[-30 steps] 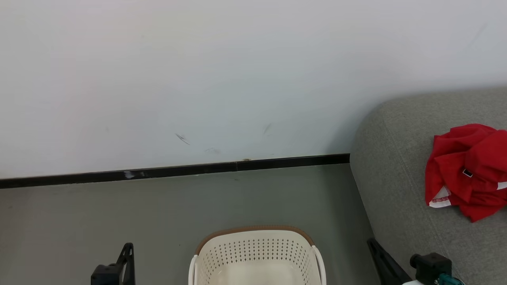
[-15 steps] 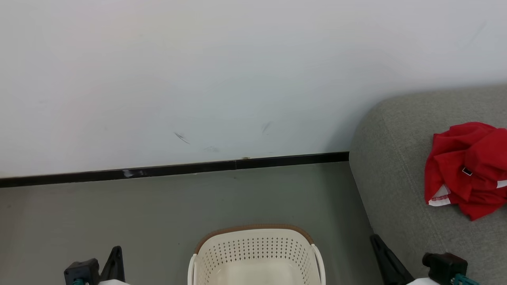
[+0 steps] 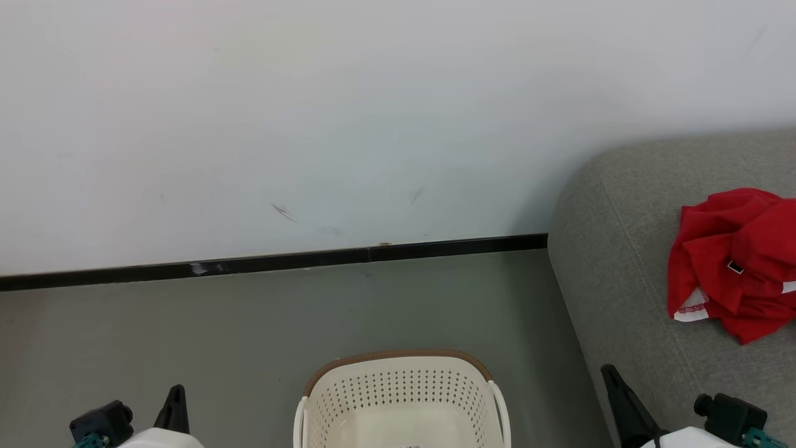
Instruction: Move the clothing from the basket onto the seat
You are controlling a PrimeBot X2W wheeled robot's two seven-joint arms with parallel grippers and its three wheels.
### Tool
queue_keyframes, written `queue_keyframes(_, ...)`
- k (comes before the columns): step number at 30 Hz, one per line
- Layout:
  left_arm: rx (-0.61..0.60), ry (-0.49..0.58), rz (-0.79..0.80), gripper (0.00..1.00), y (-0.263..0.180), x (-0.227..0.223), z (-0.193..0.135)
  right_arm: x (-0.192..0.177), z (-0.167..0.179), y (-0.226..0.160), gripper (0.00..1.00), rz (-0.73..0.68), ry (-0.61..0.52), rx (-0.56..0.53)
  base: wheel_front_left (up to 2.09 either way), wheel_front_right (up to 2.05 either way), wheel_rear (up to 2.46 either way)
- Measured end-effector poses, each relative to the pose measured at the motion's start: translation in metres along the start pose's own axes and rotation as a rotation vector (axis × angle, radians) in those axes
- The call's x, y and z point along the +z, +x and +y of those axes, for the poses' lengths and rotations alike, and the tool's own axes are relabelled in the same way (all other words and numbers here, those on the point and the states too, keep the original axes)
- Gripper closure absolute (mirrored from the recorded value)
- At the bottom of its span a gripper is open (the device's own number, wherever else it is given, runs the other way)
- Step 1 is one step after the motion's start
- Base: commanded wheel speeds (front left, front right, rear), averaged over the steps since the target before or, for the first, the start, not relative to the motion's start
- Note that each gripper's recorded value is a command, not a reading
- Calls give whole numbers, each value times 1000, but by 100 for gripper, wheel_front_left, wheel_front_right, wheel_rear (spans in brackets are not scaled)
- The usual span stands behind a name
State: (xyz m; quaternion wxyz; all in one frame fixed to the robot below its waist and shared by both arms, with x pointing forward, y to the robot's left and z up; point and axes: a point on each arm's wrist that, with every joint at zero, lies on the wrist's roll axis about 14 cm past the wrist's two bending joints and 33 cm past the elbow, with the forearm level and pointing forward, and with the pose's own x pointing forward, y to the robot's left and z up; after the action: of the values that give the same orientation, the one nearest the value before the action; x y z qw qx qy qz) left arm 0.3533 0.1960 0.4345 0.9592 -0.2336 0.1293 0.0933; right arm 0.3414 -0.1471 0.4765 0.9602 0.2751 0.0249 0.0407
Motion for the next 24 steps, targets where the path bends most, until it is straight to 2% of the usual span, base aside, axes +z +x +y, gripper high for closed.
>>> queue_keyframes(24,-52,-365,57,100,4,1,-9,10,-21,7,100,-10,333,-75,0,0,0)
